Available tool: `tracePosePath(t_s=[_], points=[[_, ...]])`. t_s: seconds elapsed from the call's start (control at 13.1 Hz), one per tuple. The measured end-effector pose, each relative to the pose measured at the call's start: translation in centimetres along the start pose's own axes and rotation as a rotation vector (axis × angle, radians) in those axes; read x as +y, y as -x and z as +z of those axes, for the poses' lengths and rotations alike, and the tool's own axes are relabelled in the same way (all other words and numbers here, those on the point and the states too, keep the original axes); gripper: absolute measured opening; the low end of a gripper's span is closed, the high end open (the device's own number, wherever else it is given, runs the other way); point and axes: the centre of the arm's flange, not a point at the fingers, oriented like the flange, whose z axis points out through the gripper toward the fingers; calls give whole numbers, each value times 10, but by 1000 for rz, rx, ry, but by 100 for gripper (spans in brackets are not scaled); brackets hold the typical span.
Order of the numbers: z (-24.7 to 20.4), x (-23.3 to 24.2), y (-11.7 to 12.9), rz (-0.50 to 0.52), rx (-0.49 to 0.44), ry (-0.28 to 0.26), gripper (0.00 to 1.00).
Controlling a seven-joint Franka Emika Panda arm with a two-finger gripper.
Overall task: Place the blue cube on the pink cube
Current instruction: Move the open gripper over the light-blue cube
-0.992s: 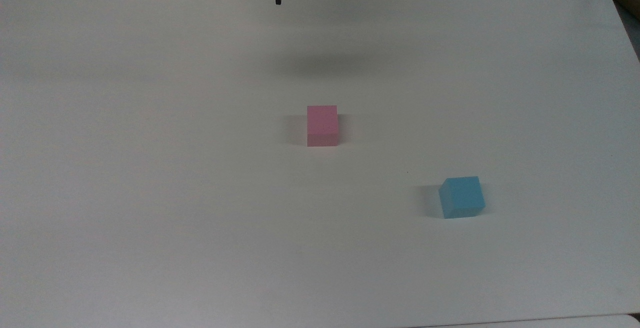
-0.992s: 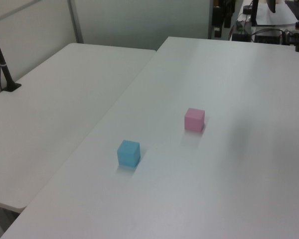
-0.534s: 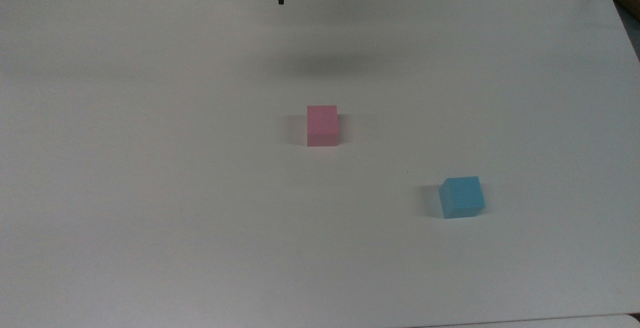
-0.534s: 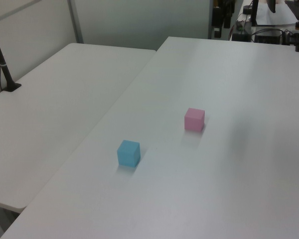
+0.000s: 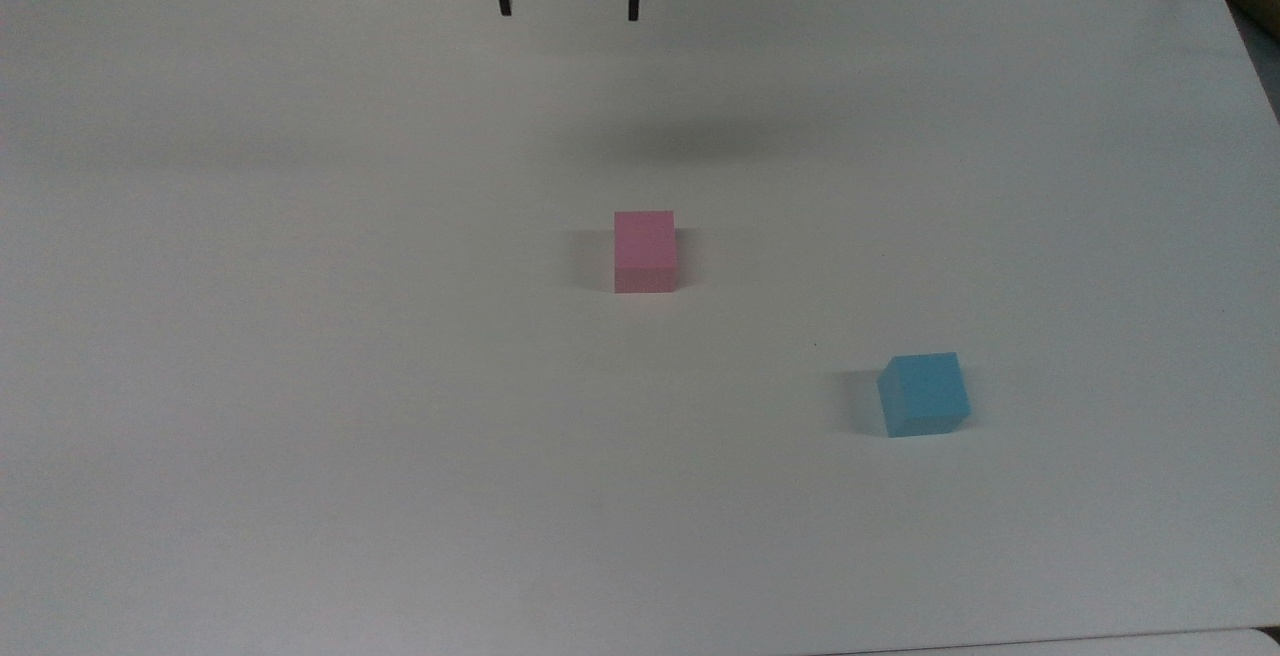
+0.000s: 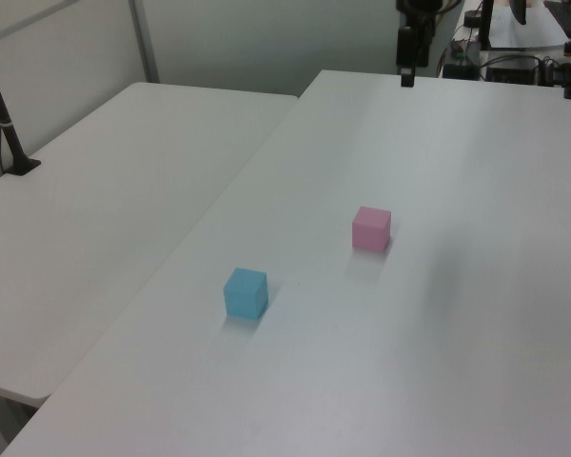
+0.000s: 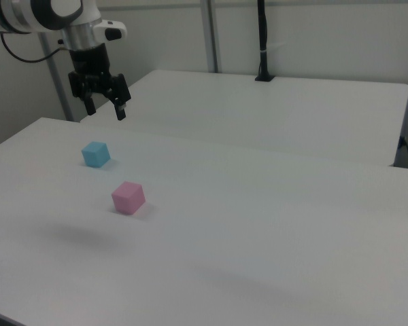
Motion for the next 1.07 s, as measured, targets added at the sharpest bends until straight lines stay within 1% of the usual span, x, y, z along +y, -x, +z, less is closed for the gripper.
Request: tracePosePath(t_s=[0.15,0.31,0.38,0.53,0.76,0.92,1.07], points=[[12,-36,-18,-32,27,4,100],[26,-71,-35,-32,70,2,100],[34,-87,-42,-42,72,5,100],[43,-106,-50,-60,69,9,100],[47,-125,-53,-68,77,7,100],[58,-150,-66,-46,147,-14,100],[93,-193,-80,-47,202,-32,100]])
